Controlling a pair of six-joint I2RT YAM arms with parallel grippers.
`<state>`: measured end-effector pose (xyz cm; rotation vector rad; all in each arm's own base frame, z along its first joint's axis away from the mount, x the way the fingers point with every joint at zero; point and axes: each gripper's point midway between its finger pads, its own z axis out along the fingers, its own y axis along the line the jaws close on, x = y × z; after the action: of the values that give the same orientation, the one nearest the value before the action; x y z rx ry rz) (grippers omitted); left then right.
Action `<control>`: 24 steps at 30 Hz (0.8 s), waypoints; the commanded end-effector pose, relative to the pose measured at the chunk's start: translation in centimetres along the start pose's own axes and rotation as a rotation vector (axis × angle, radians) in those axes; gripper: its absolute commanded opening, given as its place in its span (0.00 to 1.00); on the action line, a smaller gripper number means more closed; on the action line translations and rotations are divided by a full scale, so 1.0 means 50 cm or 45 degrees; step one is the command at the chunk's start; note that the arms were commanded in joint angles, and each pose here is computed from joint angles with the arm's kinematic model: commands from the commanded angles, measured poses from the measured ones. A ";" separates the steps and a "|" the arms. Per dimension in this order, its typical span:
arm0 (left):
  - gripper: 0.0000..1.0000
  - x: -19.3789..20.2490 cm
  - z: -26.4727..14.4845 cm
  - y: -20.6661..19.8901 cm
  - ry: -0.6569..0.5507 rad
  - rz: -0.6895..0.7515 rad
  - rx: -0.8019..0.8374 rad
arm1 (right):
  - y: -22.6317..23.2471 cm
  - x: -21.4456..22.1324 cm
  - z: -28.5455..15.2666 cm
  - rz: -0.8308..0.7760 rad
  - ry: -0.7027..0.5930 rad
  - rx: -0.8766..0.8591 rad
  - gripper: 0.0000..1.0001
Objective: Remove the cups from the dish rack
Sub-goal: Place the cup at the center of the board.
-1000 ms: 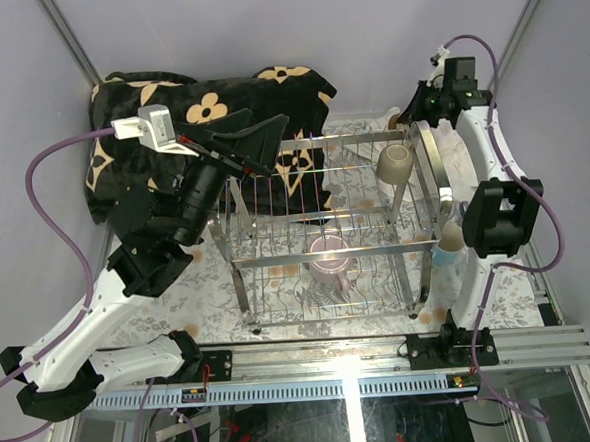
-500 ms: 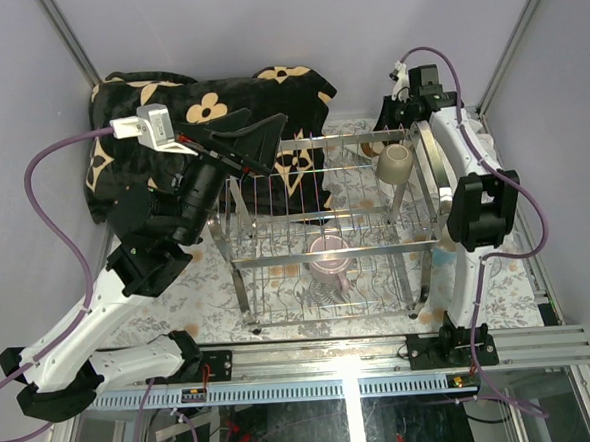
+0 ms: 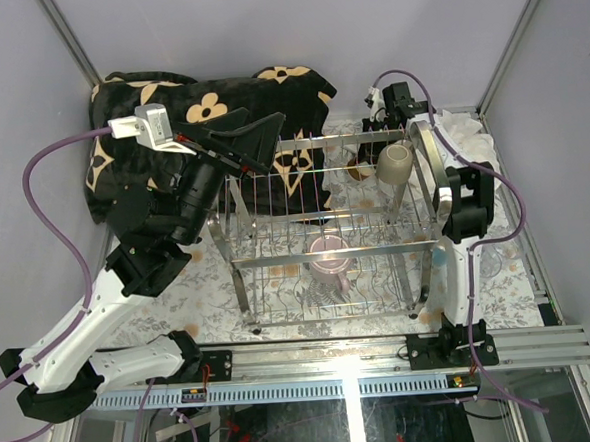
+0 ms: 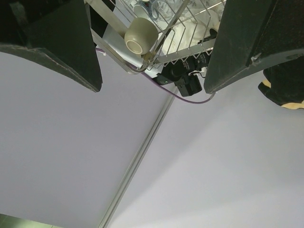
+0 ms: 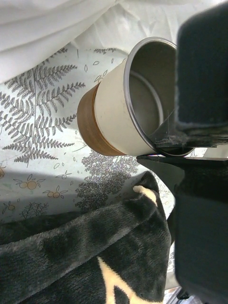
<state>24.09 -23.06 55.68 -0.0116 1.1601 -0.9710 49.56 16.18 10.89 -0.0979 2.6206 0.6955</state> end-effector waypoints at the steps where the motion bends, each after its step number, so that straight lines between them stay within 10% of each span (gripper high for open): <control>1: 0.89 -0.028 -0.004 -0.003 -0.039 -0.017 -0.001 | 0.033 -0.033 -0.017 -0.067 -0.055 -0.008 0.00; 24: 0.89 -0.023 0.005 0.000 -0.030 -0.010 -0.009 | -0.033 -0.021 0.031 -0.029 -0.003 0.185 0.00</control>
<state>24.34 -23.00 55.35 -0.0117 1.1726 -0.9599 51.09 15.27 8.12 -0.0658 2.6706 0.5498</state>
